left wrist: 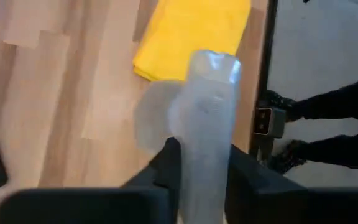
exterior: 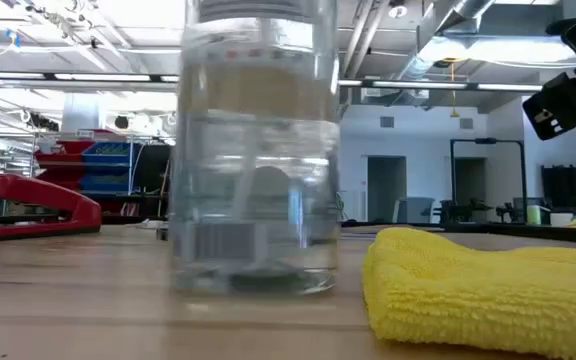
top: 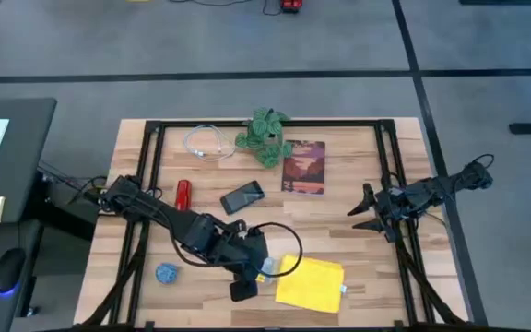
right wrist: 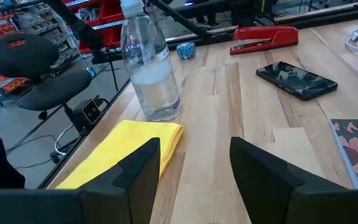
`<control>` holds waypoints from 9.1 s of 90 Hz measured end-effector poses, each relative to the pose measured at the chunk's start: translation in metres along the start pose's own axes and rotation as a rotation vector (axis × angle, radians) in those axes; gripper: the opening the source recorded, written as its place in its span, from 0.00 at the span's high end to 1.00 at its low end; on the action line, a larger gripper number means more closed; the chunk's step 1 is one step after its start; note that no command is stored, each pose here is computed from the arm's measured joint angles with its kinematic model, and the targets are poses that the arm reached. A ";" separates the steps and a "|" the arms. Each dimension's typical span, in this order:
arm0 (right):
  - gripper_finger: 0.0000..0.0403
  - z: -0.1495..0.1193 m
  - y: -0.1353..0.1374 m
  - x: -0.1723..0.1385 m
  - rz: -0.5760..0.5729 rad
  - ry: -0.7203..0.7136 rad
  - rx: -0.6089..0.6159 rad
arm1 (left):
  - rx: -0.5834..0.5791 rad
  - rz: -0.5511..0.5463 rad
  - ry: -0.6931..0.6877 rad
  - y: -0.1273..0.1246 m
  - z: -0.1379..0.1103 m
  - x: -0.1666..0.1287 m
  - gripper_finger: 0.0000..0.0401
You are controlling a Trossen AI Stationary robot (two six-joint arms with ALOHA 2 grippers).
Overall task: Apply microfiber cloth
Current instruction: Prepare the cleaning spray and the microfiber cloth, then spray the front of the cellphone using the spray cleaning bottle
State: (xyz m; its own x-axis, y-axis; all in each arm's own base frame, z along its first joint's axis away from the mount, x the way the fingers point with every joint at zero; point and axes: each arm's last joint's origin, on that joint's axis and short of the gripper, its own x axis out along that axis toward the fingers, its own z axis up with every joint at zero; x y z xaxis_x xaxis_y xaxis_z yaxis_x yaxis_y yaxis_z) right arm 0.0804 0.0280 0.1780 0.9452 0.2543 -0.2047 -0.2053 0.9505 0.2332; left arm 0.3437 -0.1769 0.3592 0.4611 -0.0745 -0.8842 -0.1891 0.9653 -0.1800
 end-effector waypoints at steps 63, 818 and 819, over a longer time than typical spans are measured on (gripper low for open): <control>0.55 0.033 0.006 0.000 0.066 -0.323 0.343 | -0.173 0.108 -0.214 0.047 0.049 -0.016 0.91; 0.27 0.047 -0.220 0.284 -0.213 0.455 1.030 | -0.512 0.085 0.244 0.255 -0.133 0.153 0.69; 0.27 0.048 -0.220 0.285 -0.209 0.448 1.025 | -0.504 0.084 0.243 0.255 -0.133 0.153 0.69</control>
State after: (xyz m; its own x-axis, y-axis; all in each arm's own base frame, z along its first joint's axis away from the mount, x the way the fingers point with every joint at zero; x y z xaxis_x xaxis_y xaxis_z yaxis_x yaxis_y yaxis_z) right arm 0.4068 -0.1169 0.1140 0.7183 0.3448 -0.6043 0.4444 0.4409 0.7798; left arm 0.2507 0.0249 0.1209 0.2248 -0.1159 -0.9675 -0.6348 0.7358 -0.2356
